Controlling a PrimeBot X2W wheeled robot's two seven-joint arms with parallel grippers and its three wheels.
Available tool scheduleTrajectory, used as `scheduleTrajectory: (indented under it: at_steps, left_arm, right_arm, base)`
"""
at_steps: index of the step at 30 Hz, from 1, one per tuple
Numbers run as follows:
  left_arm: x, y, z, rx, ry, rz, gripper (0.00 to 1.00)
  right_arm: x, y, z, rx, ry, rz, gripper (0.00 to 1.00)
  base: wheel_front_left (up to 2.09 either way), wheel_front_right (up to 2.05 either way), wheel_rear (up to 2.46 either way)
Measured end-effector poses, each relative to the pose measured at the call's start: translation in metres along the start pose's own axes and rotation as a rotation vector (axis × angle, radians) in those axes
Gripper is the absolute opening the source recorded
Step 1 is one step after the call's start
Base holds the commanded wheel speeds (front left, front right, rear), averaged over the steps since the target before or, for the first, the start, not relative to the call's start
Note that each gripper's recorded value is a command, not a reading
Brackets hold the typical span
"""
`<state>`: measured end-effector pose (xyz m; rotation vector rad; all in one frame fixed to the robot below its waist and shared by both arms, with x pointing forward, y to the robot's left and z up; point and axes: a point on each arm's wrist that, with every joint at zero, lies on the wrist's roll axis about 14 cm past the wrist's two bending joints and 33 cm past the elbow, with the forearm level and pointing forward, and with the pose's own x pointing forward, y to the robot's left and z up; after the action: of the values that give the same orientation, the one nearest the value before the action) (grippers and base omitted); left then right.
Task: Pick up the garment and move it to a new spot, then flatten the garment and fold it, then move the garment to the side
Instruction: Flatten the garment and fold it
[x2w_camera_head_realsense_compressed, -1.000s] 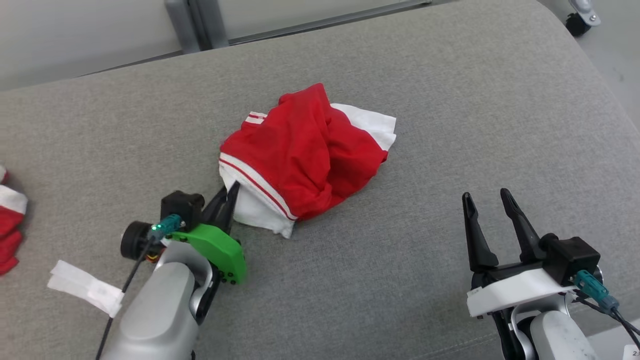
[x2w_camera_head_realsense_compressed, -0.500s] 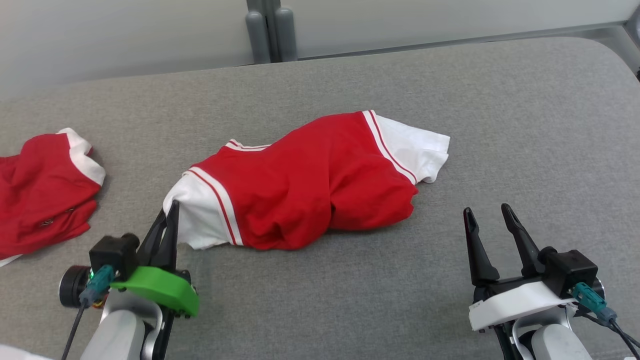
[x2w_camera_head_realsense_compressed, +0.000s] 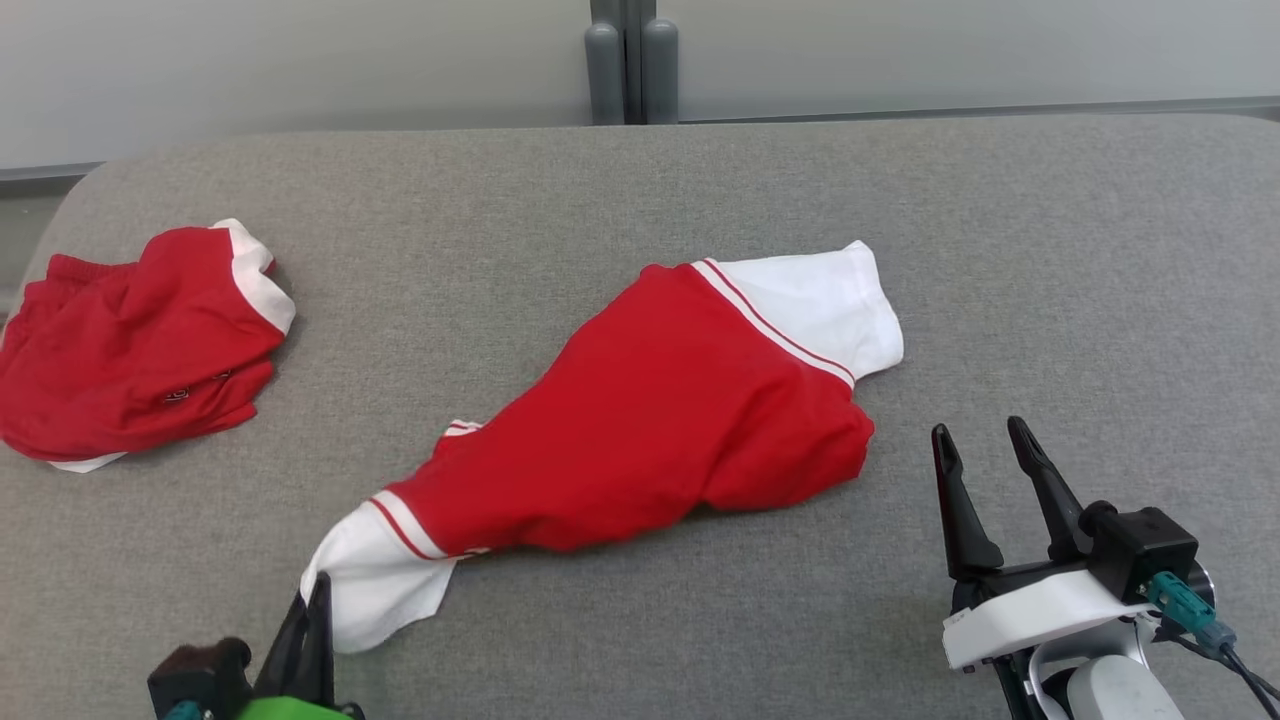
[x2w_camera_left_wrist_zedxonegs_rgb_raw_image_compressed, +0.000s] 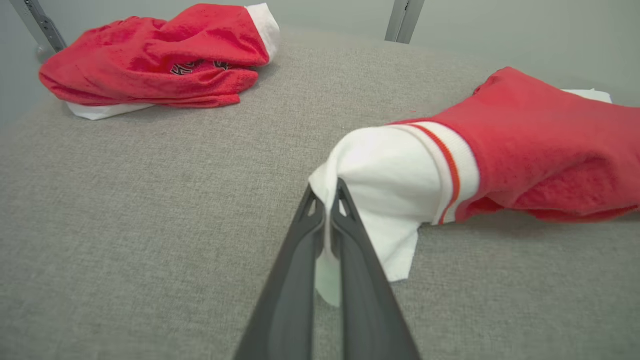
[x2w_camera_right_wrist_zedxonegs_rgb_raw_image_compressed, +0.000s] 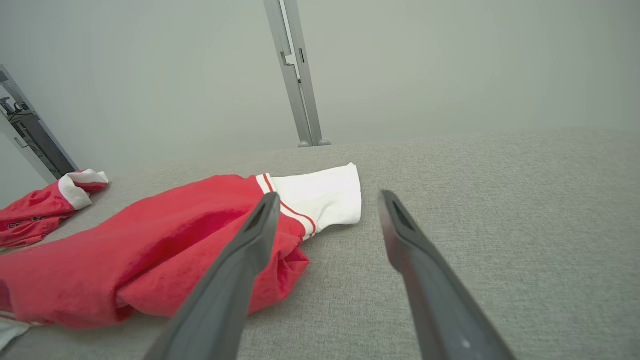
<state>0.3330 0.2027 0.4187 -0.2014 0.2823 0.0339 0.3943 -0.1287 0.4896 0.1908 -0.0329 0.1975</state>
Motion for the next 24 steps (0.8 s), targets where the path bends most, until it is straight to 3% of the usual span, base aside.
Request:
scheduleTrajectory:
  at_steps: [7, 8, 9, 10, 24]
  left_arm:
    - [-0.019, 0.008, -0.029, -0.036, 0.099, 0.041, 0.00]
    - [-0.019, 0.007, -0.026, -0.035, 0.089, 0.043, 0.30]
    - [-0.018, 0.007, -0.023, -0.032, 0.073, 0.043, 0.53]
    - [-0.017, 0.006, -0.018, -0.027, 0.053, 0.040, 1.00]
    - [0.024, -0.033, 0.054, 0.047, -0.188, -0.107, 1.00]
  right_arm:
    - [0.001, 0.004, 0.000, -0.007, -0.001, 0.012, 1.00]
    - [0.001, 0.004, 0.001, -0.007, -0.001, 0.013, 1.00]
    - [0.001, 0.004, 0.001, -0.007, -0.001, 0.013, 1.00]
    - [0.001, 0.004, 0.001, -0.007, -0.001, 0.013, 1.00]
    - [-0.007, -0.006, 0.006, -0.016, -0.011, -0.020, 1.00]
  base:
    - [0.00, 0.00, 0.00]
    - [0.00, 0.00, 0.00]
    - [0.00, 0.00, 0.00]
    - [0.00, 0.00, 0.00]
    - [0.00, 0.00, 0.00]
